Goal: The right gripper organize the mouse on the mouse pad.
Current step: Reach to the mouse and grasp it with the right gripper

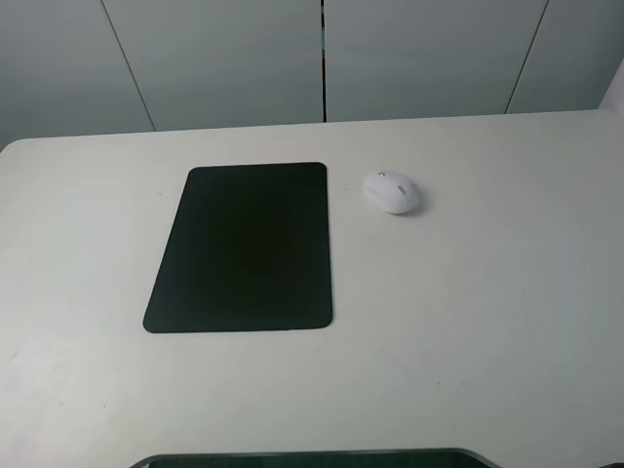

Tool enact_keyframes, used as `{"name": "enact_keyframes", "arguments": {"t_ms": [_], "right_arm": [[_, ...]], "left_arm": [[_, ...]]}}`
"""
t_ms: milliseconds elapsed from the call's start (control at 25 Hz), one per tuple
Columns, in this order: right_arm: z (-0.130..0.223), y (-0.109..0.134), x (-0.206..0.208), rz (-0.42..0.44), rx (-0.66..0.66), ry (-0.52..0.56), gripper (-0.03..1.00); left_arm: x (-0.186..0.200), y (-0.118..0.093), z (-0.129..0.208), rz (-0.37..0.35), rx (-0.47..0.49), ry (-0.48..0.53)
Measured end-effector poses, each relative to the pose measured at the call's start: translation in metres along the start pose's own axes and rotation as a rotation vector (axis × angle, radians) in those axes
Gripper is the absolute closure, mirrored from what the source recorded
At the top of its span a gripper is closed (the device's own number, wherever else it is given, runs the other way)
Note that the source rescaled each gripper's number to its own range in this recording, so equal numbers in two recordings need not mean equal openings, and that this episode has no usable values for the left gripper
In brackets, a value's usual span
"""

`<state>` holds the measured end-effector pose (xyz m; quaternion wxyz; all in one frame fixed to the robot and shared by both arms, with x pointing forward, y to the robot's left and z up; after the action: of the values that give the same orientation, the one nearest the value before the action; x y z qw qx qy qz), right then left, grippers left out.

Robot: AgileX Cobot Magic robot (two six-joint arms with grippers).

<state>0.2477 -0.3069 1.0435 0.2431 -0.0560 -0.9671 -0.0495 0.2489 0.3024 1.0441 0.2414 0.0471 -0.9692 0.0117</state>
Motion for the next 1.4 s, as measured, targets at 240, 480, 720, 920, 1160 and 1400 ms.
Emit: {"name": "enact_keyframes", "arguments": {"t_ms": [240, 480, 720, 920, 1160, 1400], "right_arm": [[0.0, 0.0, 0.0, 0.0, 0.0, 0.0, -0.03], [0.0, 0.0, 0.0, 0.0, 0.0, 0.0, -0.03], [0.0, 0.0, 0.0, 0.0, 0.0, 0.0, -0.03], [0.0, 0.0, 0.0, 0.0, 0.0, 0.0, -0.03], [0.0, 0.0, 0.0, 0.0, -0.002, 0.0, -0.03], [0.0, 0.0, 0.0, 0.0, 0.0, 0.0, -0.03]], "left_arm": [[0.0, 0.0, 0.0, 0.0, 0.0, 0.0], [0.0, 0.0, 0.0, 0.0, 0.0, 0.0], [0.0, 0.0, 0.0, 0.0, 0.0, 0.0], [0.0, 0.0, 0.0, 0.0, 0.0, 0.0], [0.0, 0.0, 0.0, 0.0, 0.0, 0.0], [0.0, 0.0, 0.0, 0.0, 0.0, 0.0]]}}
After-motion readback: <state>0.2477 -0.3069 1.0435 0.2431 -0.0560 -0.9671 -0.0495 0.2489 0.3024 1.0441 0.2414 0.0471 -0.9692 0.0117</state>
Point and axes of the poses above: a point on each arm's last joint axis where the gripper is mounted, x pointing back along that axis away from the gripper, y along the wrist's bending axis when the last joint is at zero, z = x × y, the point moved 2 cm from there along -x, pointing out along that axis toward the gripper
